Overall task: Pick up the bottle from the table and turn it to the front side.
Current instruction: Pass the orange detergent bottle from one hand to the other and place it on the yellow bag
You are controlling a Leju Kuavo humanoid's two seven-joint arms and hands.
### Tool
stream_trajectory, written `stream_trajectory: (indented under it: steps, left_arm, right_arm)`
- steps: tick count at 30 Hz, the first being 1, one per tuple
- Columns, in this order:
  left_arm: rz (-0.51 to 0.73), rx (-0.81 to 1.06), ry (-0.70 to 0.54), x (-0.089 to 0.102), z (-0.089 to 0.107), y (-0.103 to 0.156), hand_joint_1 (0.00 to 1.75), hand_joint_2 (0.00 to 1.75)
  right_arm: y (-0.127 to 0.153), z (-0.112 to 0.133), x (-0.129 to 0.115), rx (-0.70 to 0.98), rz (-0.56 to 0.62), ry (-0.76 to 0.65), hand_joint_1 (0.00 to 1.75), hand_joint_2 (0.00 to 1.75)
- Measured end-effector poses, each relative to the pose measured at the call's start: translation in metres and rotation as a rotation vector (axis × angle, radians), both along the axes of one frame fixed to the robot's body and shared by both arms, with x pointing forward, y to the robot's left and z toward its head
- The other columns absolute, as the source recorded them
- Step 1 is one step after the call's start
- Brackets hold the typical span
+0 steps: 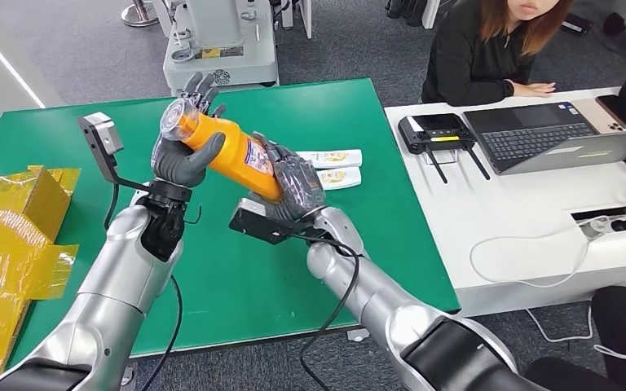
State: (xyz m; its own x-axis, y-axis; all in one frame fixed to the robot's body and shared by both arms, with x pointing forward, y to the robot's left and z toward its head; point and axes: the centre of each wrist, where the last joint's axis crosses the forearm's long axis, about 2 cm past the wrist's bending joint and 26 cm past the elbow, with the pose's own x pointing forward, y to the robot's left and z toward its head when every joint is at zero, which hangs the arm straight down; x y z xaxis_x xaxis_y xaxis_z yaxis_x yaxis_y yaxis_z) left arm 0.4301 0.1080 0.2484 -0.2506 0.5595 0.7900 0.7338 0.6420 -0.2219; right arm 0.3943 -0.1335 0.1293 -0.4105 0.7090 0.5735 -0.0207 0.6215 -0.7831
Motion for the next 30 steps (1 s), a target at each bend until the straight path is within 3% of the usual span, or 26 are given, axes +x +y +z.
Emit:
stream_trajectory:
  steps: [2,4,9,15,21,26,27,30]
  left_arm:
    - [-0.014,0.003,0.008,0.0,0.0,-0.001,0.99,1.75]
    - [-0.023,0.002,0.012,0.0,0.001,-0.001,1.44,1.75]
    - [-0.026,-0.005,0.006,0.001,0.006,-0.001,1.47,1.75]
    - [-0.028,-0.014,0.001,0.002,0.01,-0.003,1.32,1.75]
    - [-0.031,-0.025,0.004,0.002,0.011,-0.005,1.75,1.75]
    - [-0.032,-0.03,0.005,0.002,0.011,-0.005,1.75,1.75]
    - [-0.032,-0.03,0.004,0.002,0.011,-0.006,1.75,1.75]
    - [-0.03,-0.033,-0.007,0.001,0.012,-0.007,1.75,1.75]
  right_arm:
    - [0.0,0.005,0.003,0.003,-0.008,-0.005,1.75,1.75]
    - [-0.001,0.009,0.006,0.005,-0.014,-0.013,1.75,1.75]
    - [-0.001,0.015,0.01,0.016,-0.021,-0.033,1.75,1.75]
    - [-0.002,0.018,0.012,0.024,-0.024,-0.047,1.75,1.75]
    - [-0.002,0.018,0.012,0.02,-0.032,-0.05,1.75,1.75]
    - [-0.002,0.018,0.012,0.027,-0.031,-0.059,1.75,1.75]
    - [-0.002,0.018,0.012,0.035,-0.028,-0.063,1.67,1.75]
    - [-0.004,0.018,0.012,0.077,-0.016,-0.074,0.36,1.75]
